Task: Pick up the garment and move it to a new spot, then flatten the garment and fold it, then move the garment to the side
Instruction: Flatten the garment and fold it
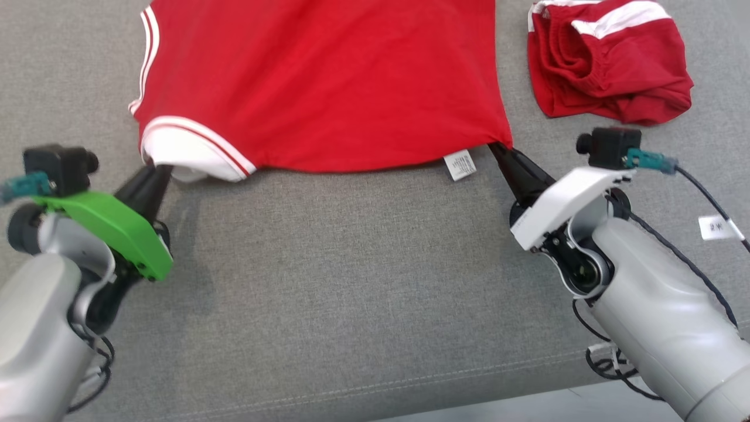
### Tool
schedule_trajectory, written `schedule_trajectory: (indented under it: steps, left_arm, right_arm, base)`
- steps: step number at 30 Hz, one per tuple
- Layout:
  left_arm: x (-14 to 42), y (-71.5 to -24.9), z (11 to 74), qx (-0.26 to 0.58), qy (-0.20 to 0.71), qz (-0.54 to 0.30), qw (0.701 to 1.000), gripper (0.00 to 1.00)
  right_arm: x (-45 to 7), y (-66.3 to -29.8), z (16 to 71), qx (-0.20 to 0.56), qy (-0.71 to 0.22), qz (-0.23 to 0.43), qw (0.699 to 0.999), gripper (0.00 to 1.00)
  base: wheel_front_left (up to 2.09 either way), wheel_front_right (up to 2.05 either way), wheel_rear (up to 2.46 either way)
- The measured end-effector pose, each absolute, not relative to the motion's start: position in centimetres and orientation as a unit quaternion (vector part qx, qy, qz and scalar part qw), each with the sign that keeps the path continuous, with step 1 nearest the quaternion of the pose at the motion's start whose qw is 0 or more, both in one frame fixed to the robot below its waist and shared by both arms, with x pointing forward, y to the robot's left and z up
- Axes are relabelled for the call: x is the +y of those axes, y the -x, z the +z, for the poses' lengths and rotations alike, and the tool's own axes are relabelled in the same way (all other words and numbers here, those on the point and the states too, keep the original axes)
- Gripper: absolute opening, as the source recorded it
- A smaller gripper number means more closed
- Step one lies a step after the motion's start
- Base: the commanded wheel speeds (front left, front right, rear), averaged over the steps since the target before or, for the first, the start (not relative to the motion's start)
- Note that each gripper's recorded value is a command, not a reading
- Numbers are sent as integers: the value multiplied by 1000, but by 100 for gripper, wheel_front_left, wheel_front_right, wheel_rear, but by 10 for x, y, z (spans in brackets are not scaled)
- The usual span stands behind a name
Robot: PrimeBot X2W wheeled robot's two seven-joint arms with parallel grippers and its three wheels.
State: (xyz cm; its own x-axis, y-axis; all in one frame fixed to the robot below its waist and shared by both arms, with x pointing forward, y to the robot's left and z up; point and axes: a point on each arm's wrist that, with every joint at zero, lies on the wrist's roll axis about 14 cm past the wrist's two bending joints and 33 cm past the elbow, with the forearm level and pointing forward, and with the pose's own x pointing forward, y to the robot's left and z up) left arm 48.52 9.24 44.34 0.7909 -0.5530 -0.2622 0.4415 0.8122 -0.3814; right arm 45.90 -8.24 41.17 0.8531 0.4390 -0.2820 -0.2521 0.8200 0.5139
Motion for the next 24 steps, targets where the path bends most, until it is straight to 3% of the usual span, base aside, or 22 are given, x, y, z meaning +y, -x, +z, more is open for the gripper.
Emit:
schedule_trajectory:
  steps: [15,24]
  left_arm:
    - [97,-434,449,175,168,-262,934,0]
    - [105,-385,425,231,174,-256,922,0]
  right_arm:
    - [-111,-434,427,160,-238,168,943,0]
    - [-100,-389,407,200,-239,188,931,0]
  base:
    - [0,0,0]
    - [0,0,0]
